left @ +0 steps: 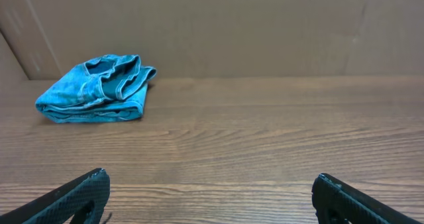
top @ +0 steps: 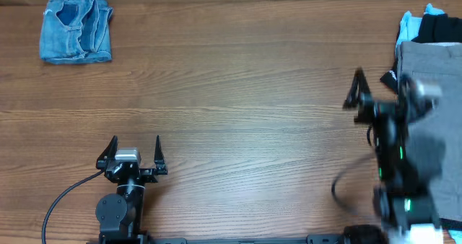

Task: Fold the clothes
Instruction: 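Reach the right gripper to the clothes stack and grasp the grey shorts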

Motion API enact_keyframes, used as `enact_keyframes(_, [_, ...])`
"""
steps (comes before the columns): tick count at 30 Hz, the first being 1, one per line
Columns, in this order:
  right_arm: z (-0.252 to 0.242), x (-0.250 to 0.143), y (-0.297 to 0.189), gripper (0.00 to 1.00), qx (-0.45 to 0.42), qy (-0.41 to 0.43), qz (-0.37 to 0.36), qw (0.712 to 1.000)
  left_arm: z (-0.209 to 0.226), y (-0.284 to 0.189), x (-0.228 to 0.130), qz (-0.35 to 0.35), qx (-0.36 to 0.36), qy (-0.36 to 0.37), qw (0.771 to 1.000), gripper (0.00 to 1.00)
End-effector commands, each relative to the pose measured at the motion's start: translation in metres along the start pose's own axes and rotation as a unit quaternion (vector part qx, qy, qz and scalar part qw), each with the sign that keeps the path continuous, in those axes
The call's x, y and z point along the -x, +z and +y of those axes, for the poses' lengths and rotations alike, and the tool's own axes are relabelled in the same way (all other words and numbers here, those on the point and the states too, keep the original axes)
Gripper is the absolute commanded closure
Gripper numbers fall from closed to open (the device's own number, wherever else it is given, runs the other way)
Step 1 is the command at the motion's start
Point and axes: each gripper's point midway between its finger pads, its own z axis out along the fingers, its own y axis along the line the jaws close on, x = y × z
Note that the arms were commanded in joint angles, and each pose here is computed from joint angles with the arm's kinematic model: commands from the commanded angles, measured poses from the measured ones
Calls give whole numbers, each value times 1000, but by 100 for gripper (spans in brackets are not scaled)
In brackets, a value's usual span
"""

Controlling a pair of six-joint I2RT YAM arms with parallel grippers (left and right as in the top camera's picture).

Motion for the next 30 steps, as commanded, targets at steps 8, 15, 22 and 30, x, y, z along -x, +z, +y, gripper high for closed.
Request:
enact_keyframes(8, [-88, -44, 146, 0, -176, -76, 269, 944, -5, 0, 0, -3, -11, 8, 1000, 0])
enact_keyframes(15, [-125, -80, 195, 0, -194, -124, 299, 926, -5, 0, 0, -3, -11, 9, 1000, 0])
enact_keyframes(22, [-179, -118, 218, 0, -246, -178, 322, 897, -5, 0, 0, -3, -11, 8, 1000, 0])
enact_keyframes(30, [-220, -167, 234, 0, -286, -248, 384, 842, -5, 0, 0, -3, -11, 8, 1000, 0])
